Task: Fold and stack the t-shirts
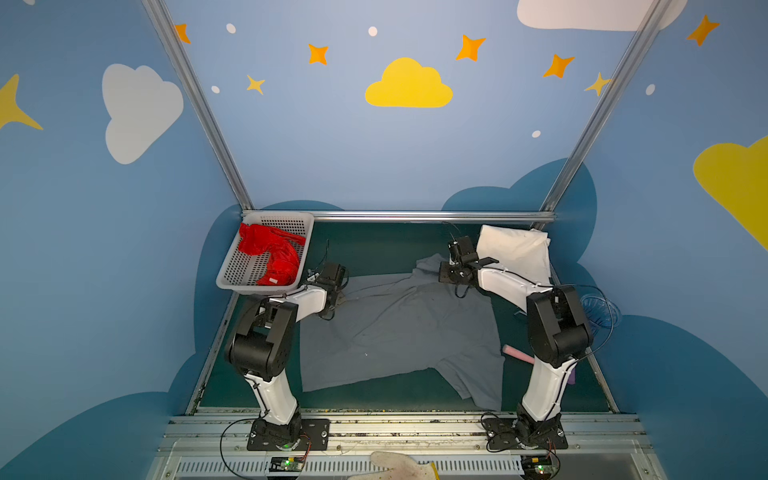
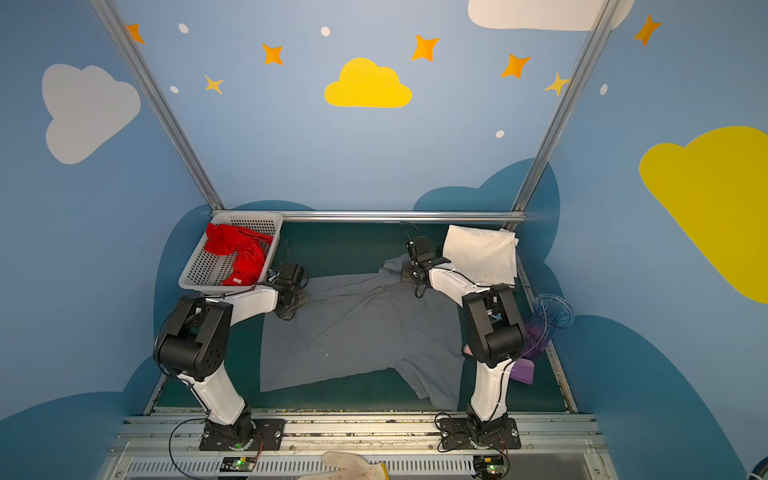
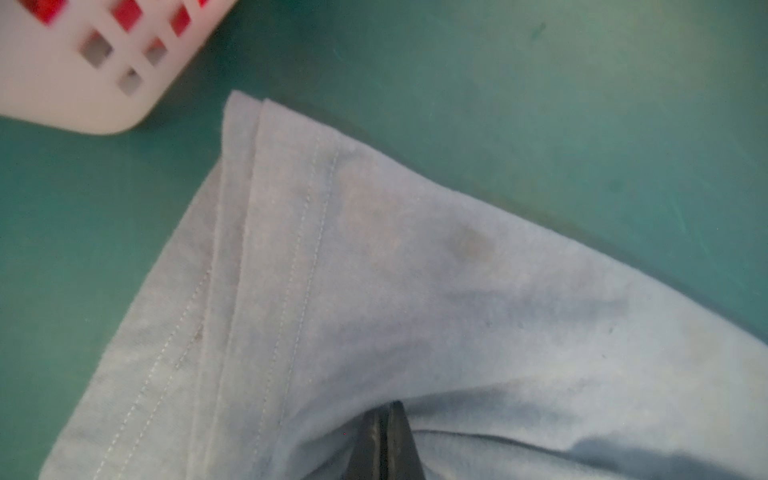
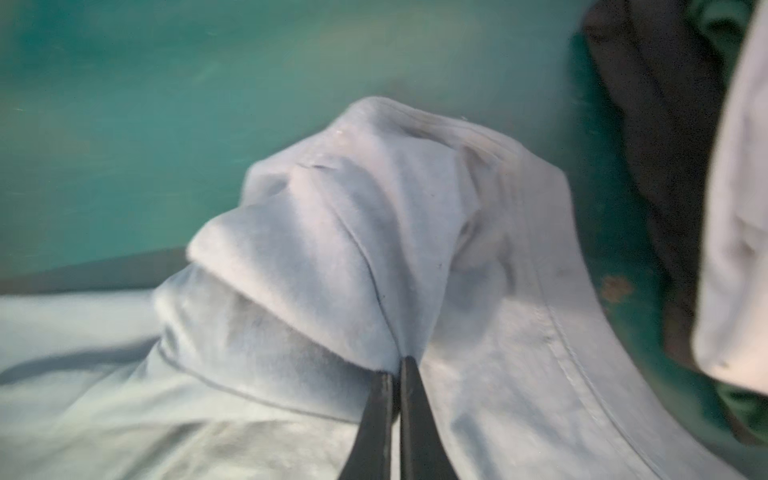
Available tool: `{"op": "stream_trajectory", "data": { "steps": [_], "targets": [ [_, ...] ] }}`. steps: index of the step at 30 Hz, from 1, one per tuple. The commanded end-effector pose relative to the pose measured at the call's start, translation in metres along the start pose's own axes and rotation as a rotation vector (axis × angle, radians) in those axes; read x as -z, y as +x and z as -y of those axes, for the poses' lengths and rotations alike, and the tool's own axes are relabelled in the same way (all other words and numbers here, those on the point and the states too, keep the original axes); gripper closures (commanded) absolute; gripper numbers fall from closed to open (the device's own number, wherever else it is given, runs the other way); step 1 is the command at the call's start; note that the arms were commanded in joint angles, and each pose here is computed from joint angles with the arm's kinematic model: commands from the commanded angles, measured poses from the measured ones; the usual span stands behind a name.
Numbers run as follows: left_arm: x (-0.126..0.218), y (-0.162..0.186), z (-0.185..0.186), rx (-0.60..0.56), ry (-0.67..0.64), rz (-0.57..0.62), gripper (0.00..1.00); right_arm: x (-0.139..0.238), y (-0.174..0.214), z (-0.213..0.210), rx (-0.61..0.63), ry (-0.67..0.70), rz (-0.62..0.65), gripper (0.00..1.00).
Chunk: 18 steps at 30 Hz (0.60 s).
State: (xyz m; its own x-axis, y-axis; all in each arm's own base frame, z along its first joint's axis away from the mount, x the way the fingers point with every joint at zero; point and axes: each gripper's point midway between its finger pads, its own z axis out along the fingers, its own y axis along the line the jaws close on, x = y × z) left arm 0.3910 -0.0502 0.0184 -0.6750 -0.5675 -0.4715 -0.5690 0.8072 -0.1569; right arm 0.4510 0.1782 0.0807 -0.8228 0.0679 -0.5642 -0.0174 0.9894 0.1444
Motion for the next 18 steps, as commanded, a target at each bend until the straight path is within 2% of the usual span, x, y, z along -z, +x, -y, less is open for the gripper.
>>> {"op": "stream_trajectory", "data": {
  "steps": [1,9,13,15,18],
  "targets": [
    [-0.015,0.035,-0.019,-0.025,-0.056,-0.135,0.96,0.011,0.002,0.017,-0.011,0.08,-0.019,1.0],
    [-0.019,0.034,-0.017,-0.026,-0.051,-0.13,0.96,0.023,0.022,0.048,-0.054,0.191,-0.037,1.0],
    [-0.023,0.035,-0.014,-0.029,-0.052,-0.137,0.96,0.024,0.034,0.064,-0.12,0.224,-0.078,1.0],
    [-0.024,0.035,-0.014,-0.029,-0.051,-0.138,0.96,0.025,0.038,0.069,-0.144,0.218,-0.083,0.94],
    [-0.025,0.033,-0.013,-0.021,-0.044,-0.138,0.96,0.029,0.041,0.078,-0.161,0.228,-0.078,0.93]
  ]
}}
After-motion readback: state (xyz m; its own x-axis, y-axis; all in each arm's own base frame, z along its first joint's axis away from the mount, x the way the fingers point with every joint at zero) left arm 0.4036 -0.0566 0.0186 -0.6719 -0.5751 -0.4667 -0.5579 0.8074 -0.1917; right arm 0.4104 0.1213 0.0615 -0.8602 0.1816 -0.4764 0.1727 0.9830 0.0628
